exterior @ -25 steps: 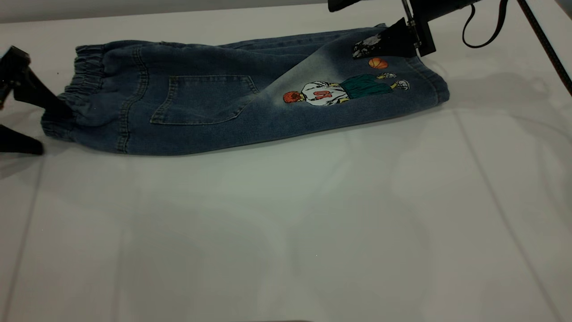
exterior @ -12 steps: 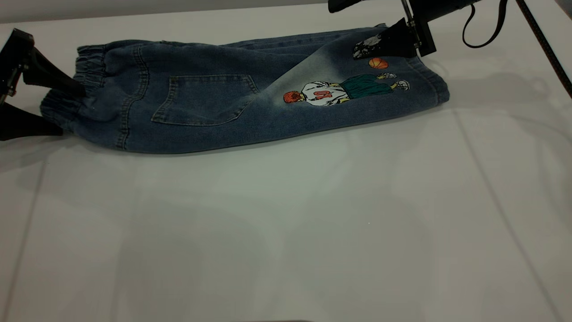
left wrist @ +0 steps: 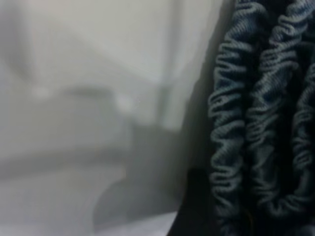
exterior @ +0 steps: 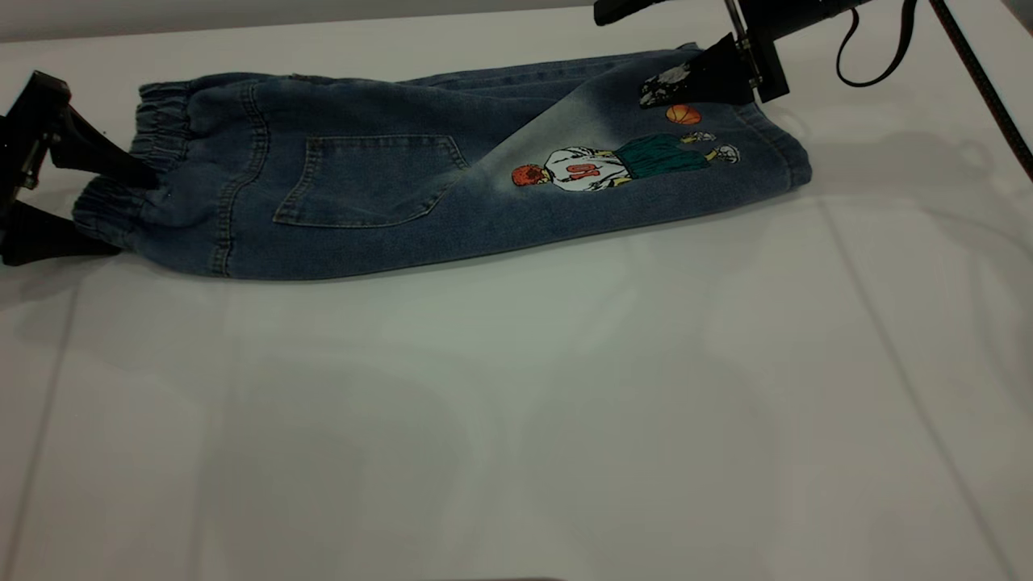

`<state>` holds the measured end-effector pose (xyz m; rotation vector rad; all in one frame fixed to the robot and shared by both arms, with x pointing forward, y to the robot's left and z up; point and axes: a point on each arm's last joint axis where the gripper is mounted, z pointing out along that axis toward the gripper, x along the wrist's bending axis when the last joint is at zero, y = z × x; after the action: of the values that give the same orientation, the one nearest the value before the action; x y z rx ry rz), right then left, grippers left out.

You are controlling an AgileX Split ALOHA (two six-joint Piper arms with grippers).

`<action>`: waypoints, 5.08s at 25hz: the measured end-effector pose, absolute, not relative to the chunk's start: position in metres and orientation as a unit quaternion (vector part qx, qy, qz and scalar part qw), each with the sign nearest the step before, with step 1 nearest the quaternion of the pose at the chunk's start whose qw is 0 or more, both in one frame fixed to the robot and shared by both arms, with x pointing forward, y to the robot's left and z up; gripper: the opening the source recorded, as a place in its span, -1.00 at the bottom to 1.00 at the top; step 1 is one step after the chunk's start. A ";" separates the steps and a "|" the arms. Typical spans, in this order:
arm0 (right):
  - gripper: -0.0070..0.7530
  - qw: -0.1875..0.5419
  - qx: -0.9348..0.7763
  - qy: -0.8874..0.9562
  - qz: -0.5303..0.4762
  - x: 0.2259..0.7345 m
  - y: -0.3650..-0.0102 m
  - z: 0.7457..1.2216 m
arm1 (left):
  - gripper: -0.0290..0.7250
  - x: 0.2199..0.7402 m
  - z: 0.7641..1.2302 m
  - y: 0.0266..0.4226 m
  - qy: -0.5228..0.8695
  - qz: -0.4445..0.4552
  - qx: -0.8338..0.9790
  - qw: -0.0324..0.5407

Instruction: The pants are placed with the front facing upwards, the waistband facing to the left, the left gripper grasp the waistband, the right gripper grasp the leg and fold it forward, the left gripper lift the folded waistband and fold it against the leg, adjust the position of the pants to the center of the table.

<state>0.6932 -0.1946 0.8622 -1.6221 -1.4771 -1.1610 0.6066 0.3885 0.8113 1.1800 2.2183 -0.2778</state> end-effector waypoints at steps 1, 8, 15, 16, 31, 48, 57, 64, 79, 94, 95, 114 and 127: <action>0.51 0.325 -0.617 -0.565 -0.442 0.693 -0.192 0.862 | 0.46 0.607 0.811 0.388 0.836 -0.108 0.443 0.304; 0.51 0.335 -0.598 -0.589 -0.428 0.684 -0.157 0.861 | -0.41 0.606 0.803 0.388 0.839 -0.114 0.441 0.298; 0.51 0.306 -0.602 -0.619 -0.400 0.668 -0.094 0.854 | -0.67 0.608 0.815 0.382 0.827 -0.111 0.460 0.303; 0.51 0.299 -0.603 -0.624 -0.397 0.665 -0.086 0.853 | -0.67 0.608 0.821 0.380 0.823 -0.107 0.467 0.306; 0.51 0.144 -0.617 -0.647 -0.424 0.678 -0.034 0.852 | -0.68 0.613 0.940 0.327 0.714 -0.043 0.588 0.378; 0.42 0.188 -0.551 -0.703 -0.408 0.666 -0.010 0.844 | -0.68 0.590 1.010 0.296 0.637 -0.015 0.647 0.418; 0.42 0.163 -0.568 -0.736 -0.332 0.685 -0.070 0.839 | -0.68 0.590 1.009 0.283 0.625 -0.024 0.659 0.417; 0.42 0.188 -0.548 -0.752 -0.314 0.670 -0.048 0.830 | -0.68 0.589 1.009 0.228 0.584 -0.012 0.696 0.417; 0.42 0.102 -0.590 -0.711 -0.368 0.720 -0.176 0.915 | -0.68 0.585 1.012 0.176 0.557 0.009 0.707 0.436; 0.42 0.055 -0.572 -0.704 -0.417 0.711 -0.220 1.005 | -0.68 0.618 0.970 0.131 0.566 0.027 0.709 0.420; 0.42 0.054 -0.570 -0.705 -0.418 0.710 -0.219 1.008 | -0.68 0.622 0.964 0.129 0.570 0.024 0.707 0.417; 0.42 0.068 -0.544 -0.711 -0.441 0.693 -0.220 1.048 | 0.01 0.641 0.904 0.095 0.545 -0.029 0.745 0.383; 0.42 0.081 -0.514 -0.729 -0.445 0.676 -0.216 1.074 | 0.63 0.618 1.056 0.141 0.446 0.071 0.760 0.468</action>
<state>0.6757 -0.2159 1.0735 -1.5361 -2.1784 -1.3313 0.6180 0.1415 1.0558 1.8647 1.0930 0.1752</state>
